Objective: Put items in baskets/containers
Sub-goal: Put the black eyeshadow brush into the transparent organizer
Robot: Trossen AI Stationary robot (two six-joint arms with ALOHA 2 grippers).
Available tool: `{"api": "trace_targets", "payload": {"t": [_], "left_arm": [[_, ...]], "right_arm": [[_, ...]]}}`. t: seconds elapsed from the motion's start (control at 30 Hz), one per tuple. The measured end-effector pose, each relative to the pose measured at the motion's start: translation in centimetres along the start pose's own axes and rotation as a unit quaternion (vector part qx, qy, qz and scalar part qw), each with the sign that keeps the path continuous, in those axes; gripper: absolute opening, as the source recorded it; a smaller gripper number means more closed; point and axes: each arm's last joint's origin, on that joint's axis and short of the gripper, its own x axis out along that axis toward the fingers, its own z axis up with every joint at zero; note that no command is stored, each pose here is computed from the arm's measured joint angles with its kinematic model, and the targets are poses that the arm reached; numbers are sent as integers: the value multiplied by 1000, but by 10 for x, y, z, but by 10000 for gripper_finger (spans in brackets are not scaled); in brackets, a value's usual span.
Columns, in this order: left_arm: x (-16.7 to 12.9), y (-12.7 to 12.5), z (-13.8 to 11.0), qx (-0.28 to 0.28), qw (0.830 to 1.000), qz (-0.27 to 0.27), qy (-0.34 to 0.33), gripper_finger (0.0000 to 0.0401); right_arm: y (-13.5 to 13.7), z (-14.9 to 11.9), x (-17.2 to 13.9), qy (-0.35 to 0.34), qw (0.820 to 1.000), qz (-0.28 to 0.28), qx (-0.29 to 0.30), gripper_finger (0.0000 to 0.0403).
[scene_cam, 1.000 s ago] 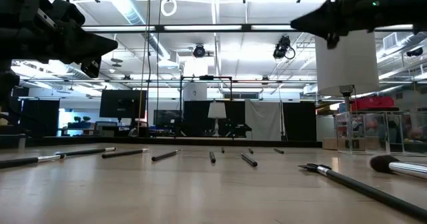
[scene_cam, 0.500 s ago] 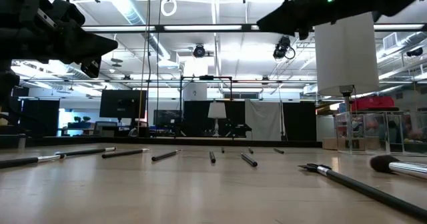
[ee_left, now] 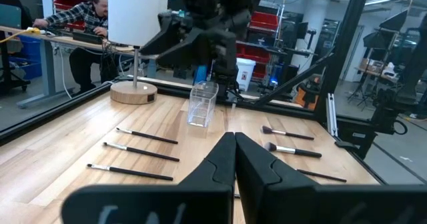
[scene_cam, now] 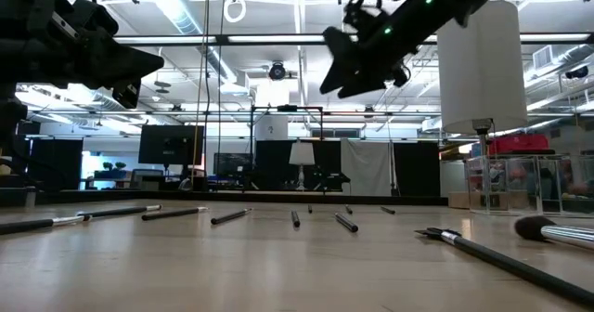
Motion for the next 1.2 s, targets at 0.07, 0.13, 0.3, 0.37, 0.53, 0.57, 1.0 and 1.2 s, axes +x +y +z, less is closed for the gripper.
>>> {"api": "trace_targets", "payload": {"t": [0.07,0.13,0.3,0.37,0.53,0.57,1.0,1.2], "left_arm": [[0,0,0,0,1000,0,0,7],[0,0,0,0,1000,0,0,7],[0,0,0,0,1000,0,0,7],[0,0,0,0,1000,0,0,7],[0,0,0,0,1000,0,0,7],[0,0,0,0,1000,0,0,7],[0,0,0,0,1000,0,0,7],[0,0,0,0,1000,0,0,7]], "right_arm": [[4,-6,11,8,999,-12,31,246],[6,-16,23,21,998,-26,53,255],[5,-37,43,49,992,-52,99,265],[6,-45,49,59,990,-60,111,266],[9,-64,62,76,986,-81,126,260],[9,-69,64,79,985,-88,126,258],[2,-121,98,115,969,-158,151,241],[-1,-127,105,113,967,-169,152,226]]}}
